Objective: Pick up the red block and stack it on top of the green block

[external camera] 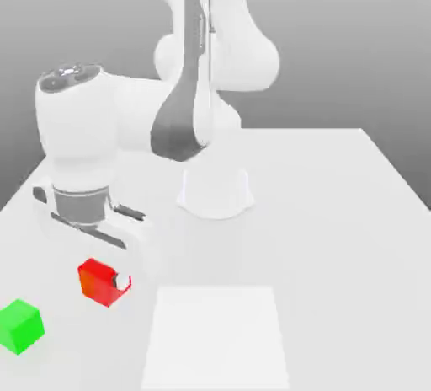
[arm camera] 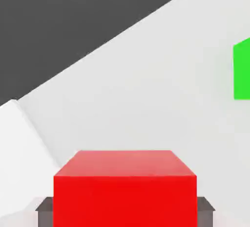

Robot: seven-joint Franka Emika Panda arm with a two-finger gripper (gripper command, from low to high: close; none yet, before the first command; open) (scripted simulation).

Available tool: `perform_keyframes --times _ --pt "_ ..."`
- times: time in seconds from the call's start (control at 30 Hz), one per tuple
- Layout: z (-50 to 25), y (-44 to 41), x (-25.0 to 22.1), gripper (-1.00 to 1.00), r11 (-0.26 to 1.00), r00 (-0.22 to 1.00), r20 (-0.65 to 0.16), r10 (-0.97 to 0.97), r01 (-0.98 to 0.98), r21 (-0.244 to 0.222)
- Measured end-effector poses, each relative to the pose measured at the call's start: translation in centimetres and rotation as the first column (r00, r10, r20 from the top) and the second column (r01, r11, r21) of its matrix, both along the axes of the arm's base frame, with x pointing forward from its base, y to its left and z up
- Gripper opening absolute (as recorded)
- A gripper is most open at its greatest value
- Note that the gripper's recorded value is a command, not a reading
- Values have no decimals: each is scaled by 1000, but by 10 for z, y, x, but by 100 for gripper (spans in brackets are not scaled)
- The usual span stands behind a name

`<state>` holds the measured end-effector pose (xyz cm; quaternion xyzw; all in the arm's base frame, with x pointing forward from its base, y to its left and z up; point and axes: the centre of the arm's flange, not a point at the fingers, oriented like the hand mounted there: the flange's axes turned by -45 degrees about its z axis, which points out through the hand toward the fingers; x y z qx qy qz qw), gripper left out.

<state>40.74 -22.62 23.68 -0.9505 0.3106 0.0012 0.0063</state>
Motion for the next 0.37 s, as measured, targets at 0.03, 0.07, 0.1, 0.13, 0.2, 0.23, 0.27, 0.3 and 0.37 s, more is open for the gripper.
perform_keyframes --times 0.03,0.07,0.1,0.13,0.2,0.23,0.27,0.3,0.37 --pt "3 -22 0 -100 1000 1000 0 -19 19 -3" --pt "6 -45 -2 -100 999 999 0 -38 38 -6" --pt "4 -61 -4 -100 999 999 0 -52 52 -9" --pt "-5 -69 -5 -100 998 998 0 -59 59 -10" --pt "-29 -76 -6 -100 998 998 -1 -64 64 -12" --pt "-42 -77 -6 -100 998 998 -1 -65 65 -12" --pt "-51 -77 -7 100 998 998 -1 -66 66 -12" --pt "-51 -77 -7 100 998 998 -1 -66 66 -12" --pt "-51 -77 -7 100 998 998 -1 -66 66 -12"
